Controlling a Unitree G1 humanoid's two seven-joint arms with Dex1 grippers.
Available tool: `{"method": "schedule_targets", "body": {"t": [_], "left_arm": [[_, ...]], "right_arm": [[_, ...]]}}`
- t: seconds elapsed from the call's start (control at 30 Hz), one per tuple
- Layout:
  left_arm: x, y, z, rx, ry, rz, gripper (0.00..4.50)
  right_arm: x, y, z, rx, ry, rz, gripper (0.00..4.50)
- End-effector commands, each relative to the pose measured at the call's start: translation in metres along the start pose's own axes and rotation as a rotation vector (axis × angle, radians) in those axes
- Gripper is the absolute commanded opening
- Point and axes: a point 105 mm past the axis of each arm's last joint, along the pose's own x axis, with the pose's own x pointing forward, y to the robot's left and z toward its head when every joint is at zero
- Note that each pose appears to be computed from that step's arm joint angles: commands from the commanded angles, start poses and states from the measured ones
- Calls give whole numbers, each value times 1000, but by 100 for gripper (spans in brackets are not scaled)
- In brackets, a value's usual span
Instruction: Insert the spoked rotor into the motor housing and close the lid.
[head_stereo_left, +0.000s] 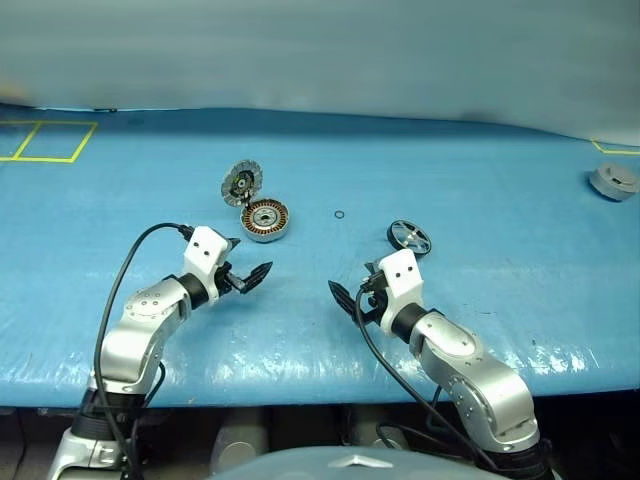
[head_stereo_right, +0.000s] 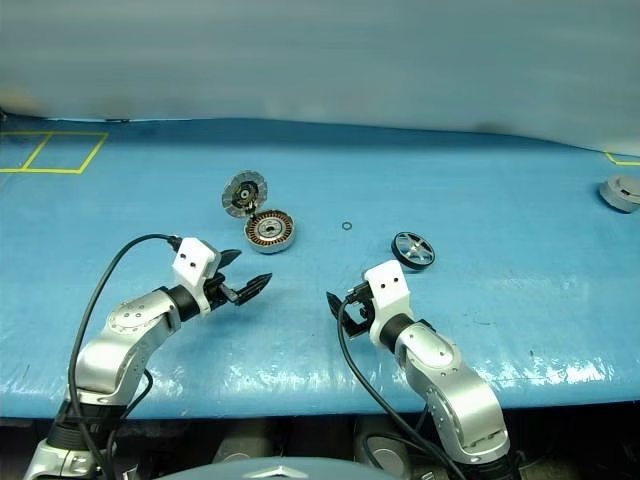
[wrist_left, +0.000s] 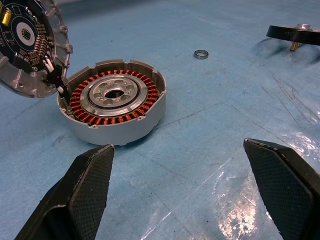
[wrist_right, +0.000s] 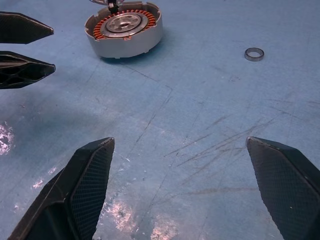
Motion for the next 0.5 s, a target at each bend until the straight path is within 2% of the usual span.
{"method": "schedule_targets", "body": {"t": [0.03,0.5], "left_arm": [[0,-1,14,49,-35,-7,450],[0,1,15,61,-22,-27,450]], "right_arm": [[-1,3,11,-16,-48,7,446],[1,4,10,-17,-45,8,446]]}}
